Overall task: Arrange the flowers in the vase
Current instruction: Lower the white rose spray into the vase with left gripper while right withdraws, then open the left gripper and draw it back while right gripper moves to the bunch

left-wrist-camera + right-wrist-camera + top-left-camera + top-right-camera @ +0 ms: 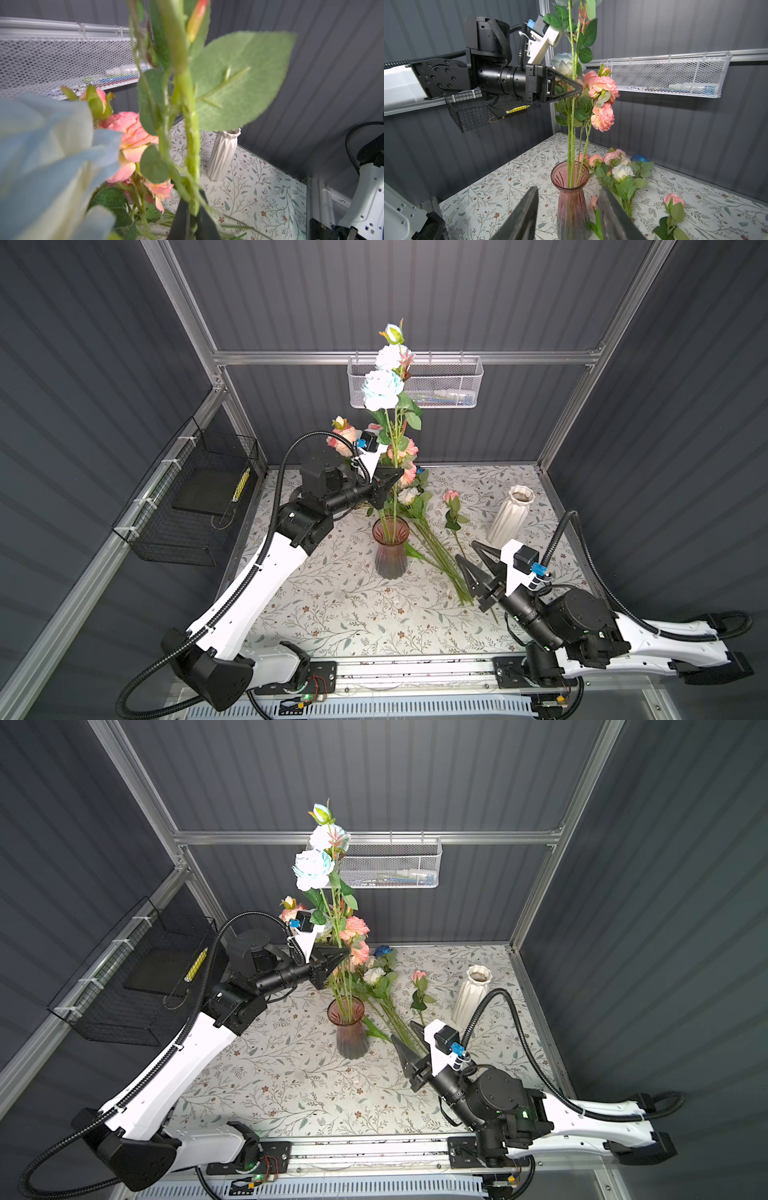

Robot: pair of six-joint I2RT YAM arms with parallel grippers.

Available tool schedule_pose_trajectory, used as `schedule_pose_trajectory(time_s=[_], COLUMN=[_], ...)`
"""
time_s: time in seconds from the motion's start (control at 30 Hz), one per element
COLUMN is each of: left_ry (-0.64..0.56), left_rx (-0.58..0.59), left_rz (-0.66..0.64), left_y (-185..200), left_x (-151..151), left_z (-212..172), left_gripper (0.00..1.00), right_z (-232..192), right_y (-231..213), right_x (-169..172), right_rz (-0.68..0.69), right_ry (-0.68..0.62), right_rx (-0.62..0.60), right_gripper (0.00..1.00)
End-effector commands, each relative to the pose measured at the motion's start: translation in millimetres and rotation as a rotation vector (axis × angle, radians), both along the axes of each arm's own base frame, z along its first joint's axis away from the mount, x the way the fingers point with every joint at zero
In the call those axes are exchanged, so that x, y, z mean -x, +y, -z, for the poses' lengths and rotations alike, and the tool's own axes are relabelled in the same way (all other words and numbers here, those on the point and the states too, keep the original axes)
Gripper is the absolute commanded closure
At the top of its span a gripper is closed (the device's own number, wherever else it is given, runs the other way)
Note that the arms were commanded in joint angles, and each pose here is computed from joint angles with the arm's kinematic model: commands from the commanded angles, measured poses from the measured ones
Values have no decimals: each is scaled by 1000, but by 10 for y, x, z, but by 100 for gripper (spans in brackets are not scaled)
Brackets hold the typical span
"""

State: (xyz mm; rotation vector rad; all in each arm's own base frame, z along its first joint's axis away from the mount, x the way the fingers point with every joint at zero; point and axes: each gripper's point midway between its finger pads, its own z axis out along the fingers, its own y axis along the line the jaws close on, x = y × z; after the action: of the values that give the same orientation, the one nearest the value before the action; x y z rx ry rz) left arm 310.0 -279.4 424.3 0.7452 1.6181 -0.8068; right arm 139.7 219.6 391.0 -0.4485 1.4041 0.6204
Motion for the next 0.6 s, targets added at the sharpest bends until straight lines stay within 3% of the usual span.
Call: schedule_pose_trajectory(time_s=[0.0, 0.2, 0.27, 0.47, 0.57], left_ry=[1, -43, -62, -112, -140], left_rx=[33, 106, 140, 278, 350], left_rz=[-20, -31, -32, -69, -54], left_y=[55, 167, 218, 458, 579], left_x=[36, 184, 262, 508, 714], left_z=[-92, -391, -521, -885, -1109], left_gripper=[65, 26, 18, 1, 0], right_z=[24, 31, 33, 55, 88], right_y=[-61, -62, -66, -78, -91], right_x=[-46, -64, -68, -88, -104], right_rz=[35, 44, 46, 54, 64], right_ry=[12, 18, 22, 36, 47], right_rx=[-10, -11, -12, -17, -12], right_gripper=[45, 33, 30, 23, 20])
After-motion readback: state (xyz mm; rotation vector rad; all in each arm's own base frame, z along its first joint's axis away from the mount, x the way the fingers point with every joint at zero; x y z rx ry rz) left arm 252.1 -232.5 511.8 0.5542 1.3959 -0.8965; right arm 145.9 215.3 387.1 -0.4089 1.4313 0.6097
